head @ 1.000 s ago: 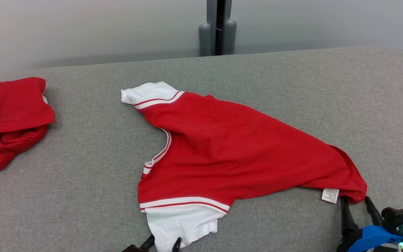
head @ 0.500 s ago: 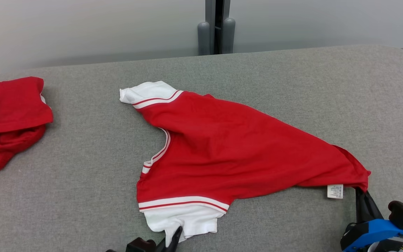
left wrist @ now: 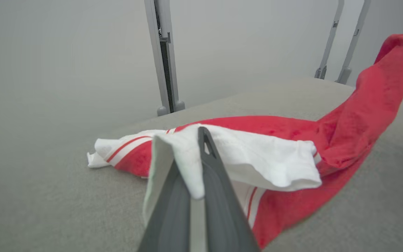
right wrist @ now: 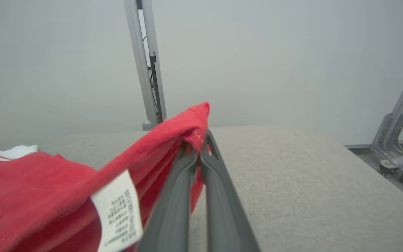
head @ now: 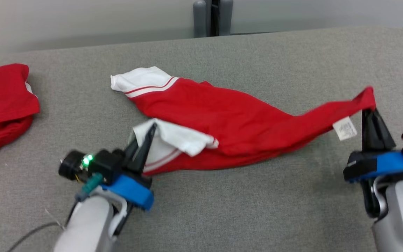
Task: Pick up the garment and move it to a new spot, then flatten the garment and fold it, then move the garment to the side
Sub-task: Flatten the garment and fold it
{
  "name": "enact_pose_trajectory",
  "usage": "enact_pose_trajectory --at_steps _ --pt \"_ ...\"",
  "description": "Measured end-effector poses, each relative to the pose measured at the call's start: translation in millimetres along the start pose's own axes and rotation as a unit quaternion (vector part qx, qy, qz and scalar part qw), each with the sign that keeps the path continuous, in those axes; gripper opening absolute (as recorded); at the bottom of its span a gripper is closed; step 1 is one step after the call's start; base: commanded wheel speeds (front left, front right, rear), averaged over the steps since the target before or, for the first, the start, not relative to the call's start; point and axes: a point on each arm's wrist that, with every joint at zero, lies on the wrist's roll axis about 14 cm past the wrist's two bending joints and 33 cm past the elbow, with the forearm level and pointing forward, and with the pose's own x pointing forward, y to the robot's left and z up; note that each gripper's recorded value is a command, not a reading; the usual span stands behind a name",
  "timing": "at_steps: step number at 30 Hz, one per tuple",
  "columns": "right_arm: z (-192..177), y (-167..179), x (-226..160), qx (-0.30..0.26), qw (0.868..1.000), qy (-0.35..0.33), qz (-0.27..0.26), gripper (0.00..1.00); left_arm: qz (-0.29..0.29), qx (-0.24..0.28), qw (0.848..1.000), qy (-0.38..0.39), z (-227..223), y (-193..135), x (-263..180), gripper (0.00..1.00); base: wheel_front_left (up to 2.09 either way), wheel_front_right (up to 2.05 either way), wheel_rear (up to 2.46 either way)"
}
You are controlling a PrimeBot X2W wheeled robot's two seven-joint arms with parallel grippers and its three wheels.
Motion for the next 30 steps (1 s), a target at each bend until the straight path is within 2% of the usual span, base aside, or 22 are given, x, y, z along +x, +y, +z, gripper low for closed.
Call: enact_pose_trajectory --at_steps 7,13,19,23,27,30 --pt "68 24 79 -0.037 0.993 -0.095 0.051 0.0 0.011 0.083 0.992 -0.099 83 56 75 0.0 0.0 0.0 0.0" --pt "121 45 146 -0.079 0.98 -0.162 0.087 0.0 0.028 0.139 0.974 -0.178 159 97 133 0.0 0.0 0.0 0.0" --pt "174 49 198 -0.112 0.967 -0.212 0.09 0.0 0.055 0.181 0.953 -0.236 231 132 170 0.0 0.0 0.0 0.0" --pt "209 50 212 -0.139 0.959 -0.232 0.088 0.0 0.063 0.21 0.939 -0.265 276 137 183 0.0 0.0 0.0 0.0" --pt "249 41 218 -0.155 0.952 -0.255 0.072 0.0 0.065 0.211 0.922 -0.318 333 131 184 0.0 0.0 0.0 0.0" --pt "255 41 222 -0.167 0.95 -0.253 0.072 0.0 0.054 0.214 0.921 -0.32 338 120 189 0.0 0.0 0.0 0.0"
